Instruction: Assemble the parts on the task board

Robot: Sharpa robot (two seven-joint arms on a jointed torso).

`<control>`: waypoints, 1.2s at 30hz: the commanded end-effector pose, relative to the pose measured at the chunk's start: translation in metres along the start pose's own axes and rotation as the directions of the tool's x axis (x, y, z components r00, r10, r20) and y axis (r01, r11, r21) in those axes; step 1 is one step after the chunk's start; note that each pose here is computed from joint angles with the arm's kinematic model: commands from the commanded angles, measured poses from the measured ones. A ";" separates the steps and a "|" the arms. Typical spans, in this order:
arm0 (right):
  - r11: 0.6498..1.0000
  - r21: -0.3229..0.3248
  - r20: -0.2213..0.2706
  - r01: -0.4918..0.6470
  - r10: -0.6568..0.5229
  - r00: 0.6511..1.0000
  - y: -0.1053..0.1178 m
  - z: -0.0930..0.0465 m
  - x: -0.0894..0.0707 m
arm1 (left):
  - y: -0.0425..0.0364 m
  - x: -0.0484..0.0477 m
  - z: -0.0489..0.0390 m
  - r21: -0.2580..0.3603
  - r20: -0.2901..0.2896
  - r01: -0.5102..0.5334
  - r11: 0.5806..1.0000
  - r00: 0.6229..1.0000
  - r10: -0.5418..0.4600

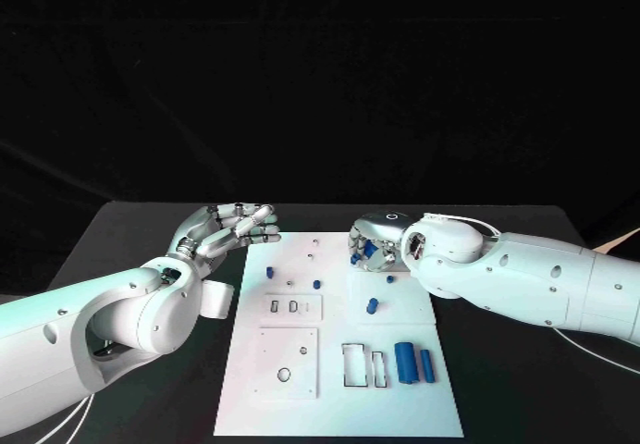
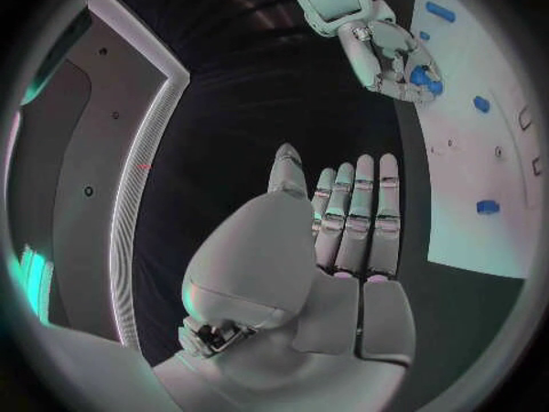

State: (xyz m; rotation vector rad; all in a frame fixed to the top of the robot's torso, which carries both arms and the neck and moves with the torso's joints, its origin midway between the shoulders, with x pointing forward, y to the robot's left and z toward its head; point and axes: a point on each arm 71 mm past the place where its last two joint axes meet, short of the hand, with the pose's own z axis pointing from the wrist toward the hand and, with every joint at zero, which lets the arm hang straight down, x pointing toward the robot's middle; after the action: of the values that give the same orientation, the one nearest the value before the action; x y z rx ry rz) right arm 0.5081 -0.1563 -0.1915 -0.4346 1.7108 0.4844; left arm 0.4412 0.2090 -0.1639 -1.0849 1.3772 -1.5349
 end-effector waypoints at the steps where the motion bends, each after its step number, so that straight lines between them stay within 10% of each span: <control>1: 1.000 0.006 0.005 0.005 -0.005 1.000 0.001 0.000 0.003 | -0.0018 0.0017 0.0006 0.004 -0.015 0.010 1.000 1.000 -0.010; 15: 0.999 0.020 0.166 -0.031 0.028 0.986 0.008 -0.002 -0.011 | -0.0011 -0.0017 0.0011 -0.003 -0.005 0.005 1.000 1.000 -0.005; 36: 0.999 0.031 0.233 -0.031 0.023 0.972 0.032 0.032 -0.022 | -0.0007 -0.0015 0.0024 -0.008 -0.006 0.005 1.000 1.000 -0.005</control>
State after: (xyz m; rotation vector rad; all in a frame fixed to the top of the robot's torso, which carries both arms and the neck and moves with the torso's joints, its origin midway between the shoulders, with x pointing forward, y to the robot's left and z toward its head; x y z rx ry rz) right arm 0.5206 -0.1114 -0.1739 -0.3253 1.5196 0.5182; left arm 0.4440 0.2123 -0.1653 -1.0971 1.3836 -1.5168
